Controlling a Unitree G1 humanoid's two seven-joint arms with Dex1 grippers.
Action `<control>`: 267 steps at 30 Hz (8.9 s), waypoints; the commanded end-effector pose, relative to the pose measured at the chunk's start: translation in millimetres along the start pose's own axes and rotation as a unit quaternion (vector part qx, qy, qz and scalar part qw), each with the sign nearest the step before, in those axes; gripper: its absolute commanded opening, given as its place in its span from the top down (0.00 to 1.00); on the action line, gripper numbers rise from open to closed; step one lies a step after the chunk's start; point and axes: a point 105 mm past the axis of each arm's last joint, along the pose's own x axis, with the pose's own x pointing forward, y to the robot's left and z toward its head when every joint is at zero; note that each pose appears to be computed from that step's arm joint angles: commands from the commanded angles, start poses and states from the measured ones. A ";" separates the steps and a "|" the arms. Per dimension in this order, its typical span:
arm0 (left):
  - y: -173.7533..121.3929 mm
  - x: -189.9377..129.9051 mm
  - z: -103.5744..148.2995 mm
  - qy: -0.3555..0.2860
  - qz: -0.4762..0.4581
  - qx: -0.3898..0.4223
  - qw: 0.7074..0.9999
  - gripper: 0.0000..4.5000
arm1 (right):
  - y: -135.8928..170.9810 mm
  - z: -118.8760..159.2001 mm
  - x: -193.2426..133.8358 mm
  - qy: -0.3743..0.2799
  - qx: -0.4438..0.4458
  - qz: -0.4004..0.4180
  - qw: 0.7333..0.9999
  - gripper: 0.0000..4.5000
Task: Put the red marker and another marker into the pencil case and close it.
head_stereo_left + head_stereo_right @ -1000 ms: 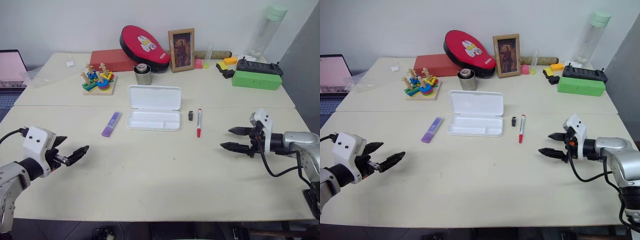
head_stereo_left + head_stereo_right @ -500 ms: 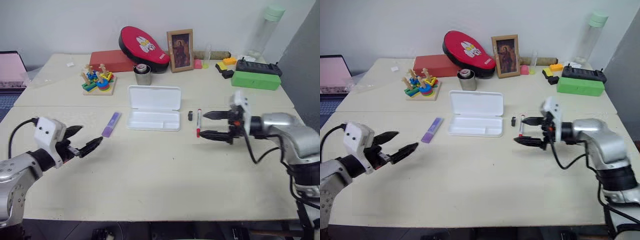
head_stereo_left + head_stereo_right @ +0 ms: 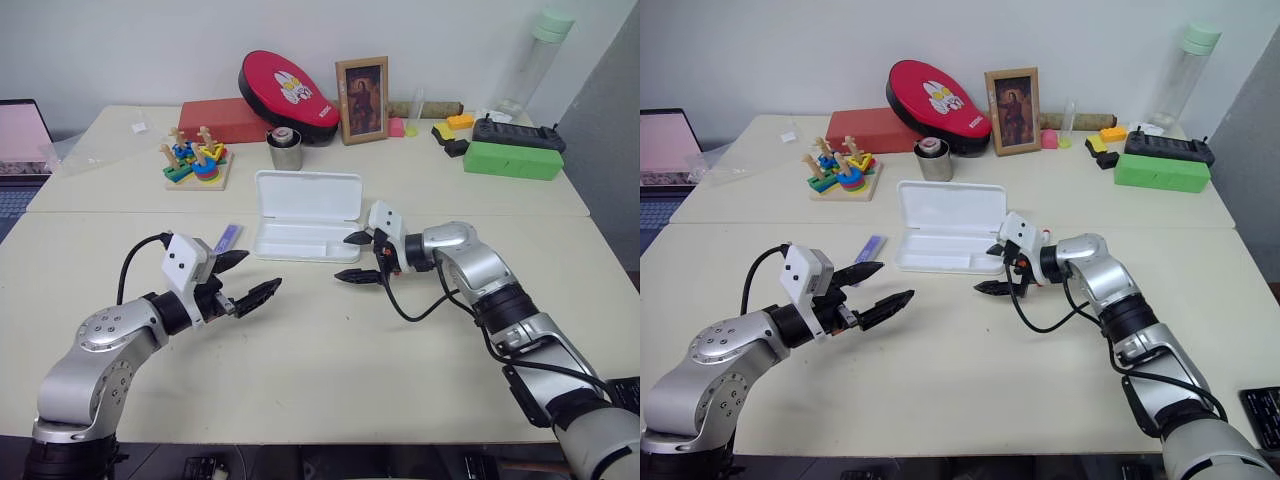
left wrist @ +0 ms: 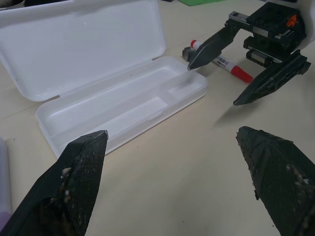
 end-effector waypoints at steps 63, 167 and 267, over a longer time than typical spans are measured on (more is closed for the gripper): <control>-24.8 -33.8 -3.3 0.031 -0.017 0.019 0.999 0.00 | 104.3 -17.1 -14.9 0.050 -0.062 0.091 0.993 0.87; -19.2 -63.3 -10.6 0.069 0.017 0.032 0.997 0.00 | 76.6 24.4 5.9 -0.005 -0.168 0.030 0.985 0.94; 70.7 13.9 121.8 -0.218 0.087 0.004 0.972 0.73 | 46.0 145.5 -99.2 -0.208 -0.072 0.011 0.976 0.00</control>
